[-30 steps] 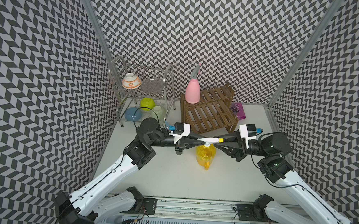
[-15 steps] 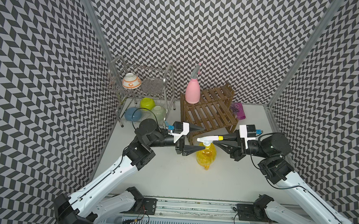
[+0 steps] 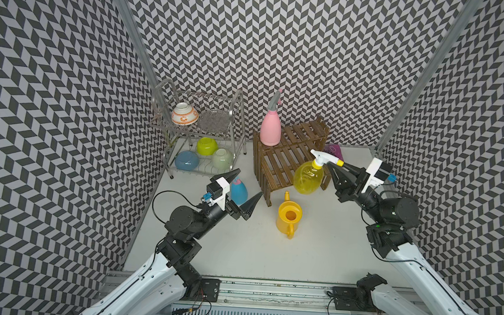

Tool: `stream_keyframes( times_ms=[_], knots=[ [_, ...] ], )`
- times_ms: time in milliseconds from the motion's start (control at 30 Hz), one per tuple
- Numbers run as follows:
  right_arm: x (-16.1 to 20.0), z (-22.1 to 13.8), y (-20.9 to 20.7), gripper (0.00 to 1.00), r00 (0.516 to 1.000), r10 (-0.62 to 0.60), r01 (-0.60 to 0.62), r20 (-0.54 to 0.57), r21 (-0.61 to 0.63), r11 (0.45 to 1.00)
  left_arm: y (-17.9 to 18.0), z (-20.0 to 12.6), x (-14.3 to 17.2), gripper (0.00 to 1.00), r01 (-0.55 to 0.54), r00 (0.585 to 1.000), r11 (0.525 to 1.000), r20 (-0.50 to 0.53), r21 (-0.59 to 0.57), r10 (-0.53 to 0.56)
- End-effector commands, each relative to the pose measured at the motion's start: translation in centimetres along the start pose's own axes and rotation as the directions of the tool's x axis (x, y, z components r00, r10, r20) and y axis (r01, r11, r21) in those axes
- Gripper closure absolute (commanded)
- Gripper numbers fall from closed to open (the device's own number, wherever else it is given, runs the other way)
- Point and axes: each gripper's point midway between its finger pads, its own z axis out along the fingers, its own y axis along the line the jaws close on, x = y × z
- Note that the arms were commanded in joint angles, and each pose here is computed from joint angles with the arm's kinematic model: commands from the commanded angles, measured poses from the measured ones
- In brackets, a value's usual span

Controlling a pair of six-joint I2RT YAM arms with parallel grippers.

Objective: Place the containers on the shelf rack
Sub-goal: 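Place the container on the shelf.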

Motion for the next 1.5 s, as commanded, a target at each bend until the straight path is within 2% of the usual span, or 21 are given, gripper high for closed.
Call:
stream_keyframes(
  times_ms=[0,167,400,667,1067,1467],
  knots=[
    [-4.0,2.0,-2.6,1.0,0.988,-0.071,0.058,0.141,0.09,0.994,1.6,-0.7,-0.6,0.0,0.041,0.999,0.995,0.037,-0.093,-0.038],
    [-4.2,5.5,-7.2,1.0,0.981,-0.135,0.104,0.137,0.213,0.972,2.0,-1.2,-0.5,0.0,-0.016,1.0,0.993,-0.001,-0.117,0.016],
    [-3.5,9.6,-11.5,1.0,0.97,-0.193,0.145,0.148,0.285,0.948,1.8,-1.6,-0.6,0.0,-0.068,0.998,0.992,-0.014,-0.111,0.067],
    [-1.4,13.1,-15.9,1.0,0.973,-0.217,0.176,0.077,0.361,0.916,1.7,-1.8,-0.7,0.0,-0.128,0.991,0.987,-0.036,-0.1,0.125],
    [2.6,14.9,-19.3,0.99,0.982,-0.187,0.185,-0.036,0.407,0.894,1.7,-1.9,-0.6,0.0,-0.151,0.988,0.984,-0.043,-0.099,0.147],
    [3.6,14.2,-19.9,0.97,0.976,-0.195,0.216,-0.094,0.436,0.874,1.9,-1.8,-0.4,0.0,-0.153,0.988,0.983,-0.047,-0.105,0.148]
  ],
)
